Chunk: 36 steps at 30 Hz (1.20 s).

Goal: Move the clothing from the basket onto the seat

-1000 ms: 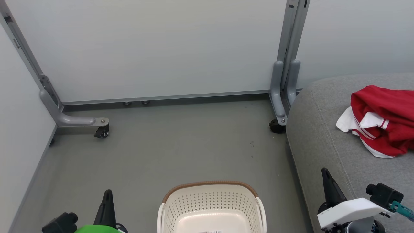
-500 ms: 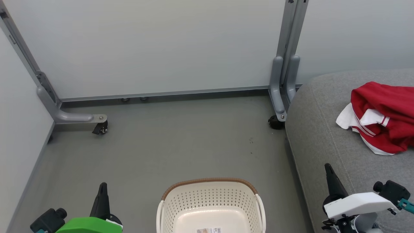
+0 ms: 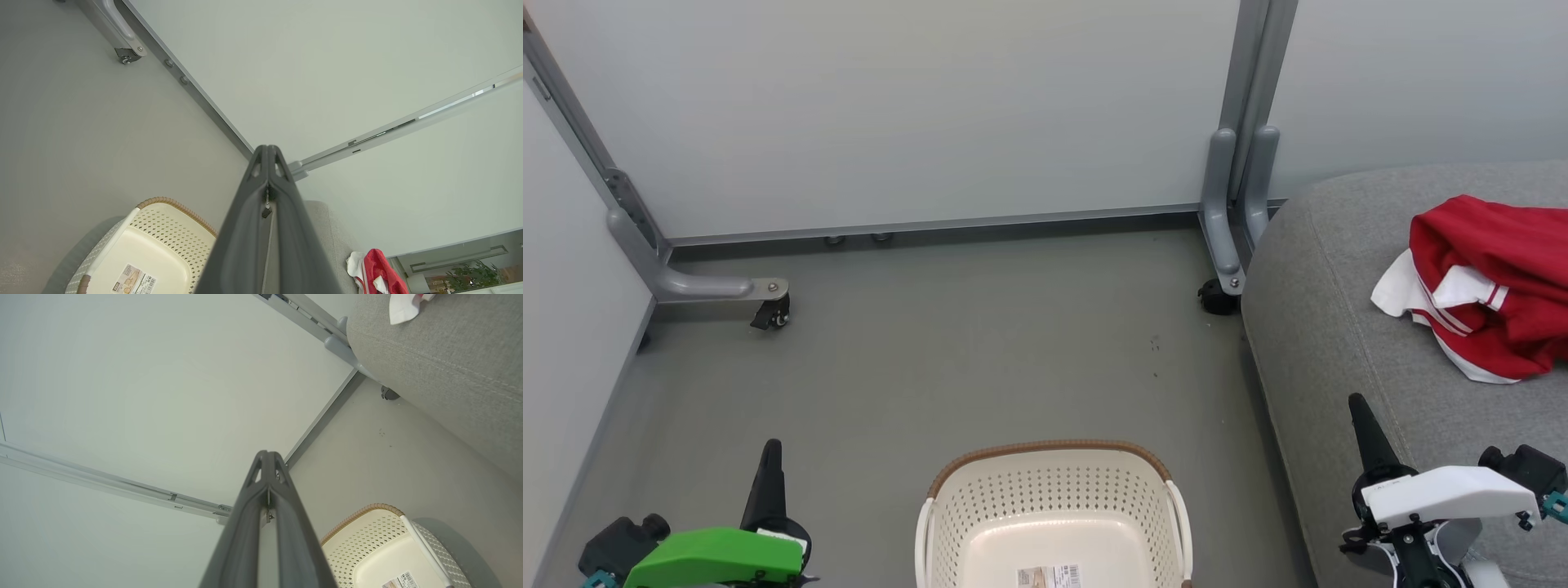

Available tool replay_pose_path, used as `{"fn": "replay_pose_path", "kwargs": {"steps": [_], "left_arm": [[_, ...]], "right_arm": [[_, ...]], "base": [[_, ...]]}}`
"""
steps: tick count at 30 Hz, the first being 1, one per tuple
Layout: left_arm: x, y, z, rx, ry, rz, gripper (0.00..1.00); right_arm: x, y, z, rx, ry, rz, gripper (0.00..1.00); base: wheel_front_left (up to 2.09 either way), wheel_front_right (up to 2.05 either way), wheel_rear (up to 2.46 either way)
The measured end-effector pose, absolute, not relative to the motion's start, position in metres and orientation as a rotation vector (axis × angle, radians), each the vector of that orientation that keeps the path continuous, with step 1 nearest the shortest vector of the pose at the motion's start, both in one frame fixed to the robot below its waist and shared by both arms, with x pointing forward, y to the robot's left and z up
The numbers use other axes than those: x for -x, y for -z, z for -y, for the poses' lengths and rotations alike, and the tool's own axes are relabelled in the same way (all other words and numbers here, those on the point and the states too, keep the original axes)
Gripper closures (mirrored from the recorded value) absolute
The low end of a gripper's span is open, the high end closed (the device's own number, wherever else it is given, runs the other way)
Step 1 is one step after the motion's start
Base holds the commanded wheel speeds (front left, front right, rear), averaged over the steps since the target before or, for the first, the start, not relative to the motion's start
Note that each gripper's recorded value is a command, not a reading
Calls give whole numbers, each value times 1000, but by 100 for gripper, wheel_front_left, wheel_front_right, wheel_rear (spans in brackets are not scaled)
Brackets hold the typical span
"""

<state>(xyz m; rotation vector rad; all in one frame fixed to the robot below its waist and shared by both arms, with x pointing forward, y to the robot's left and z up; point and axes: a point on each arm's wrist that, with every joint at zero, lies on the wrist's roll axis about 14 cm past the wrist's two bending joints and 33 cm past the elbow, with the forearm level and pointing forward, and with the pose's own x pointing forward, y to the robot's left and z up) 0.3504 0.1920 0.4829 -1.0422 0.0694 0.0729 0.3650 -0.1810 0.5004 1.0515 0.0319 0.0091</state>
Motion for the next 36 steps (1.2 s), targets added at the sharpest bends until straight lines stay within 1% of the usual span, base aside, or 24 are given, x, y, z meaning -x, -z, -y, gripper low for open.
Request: {"fn": "replay_pose_path", "kwargs": {"steps": [36], "left_arm": [[-372, -495, -197, 1378, -46, -39, 100]], "right_arm": [[-378, -501, 193, -1379, 12, -28, 100]], "base": [[0, 0, 0]]}}
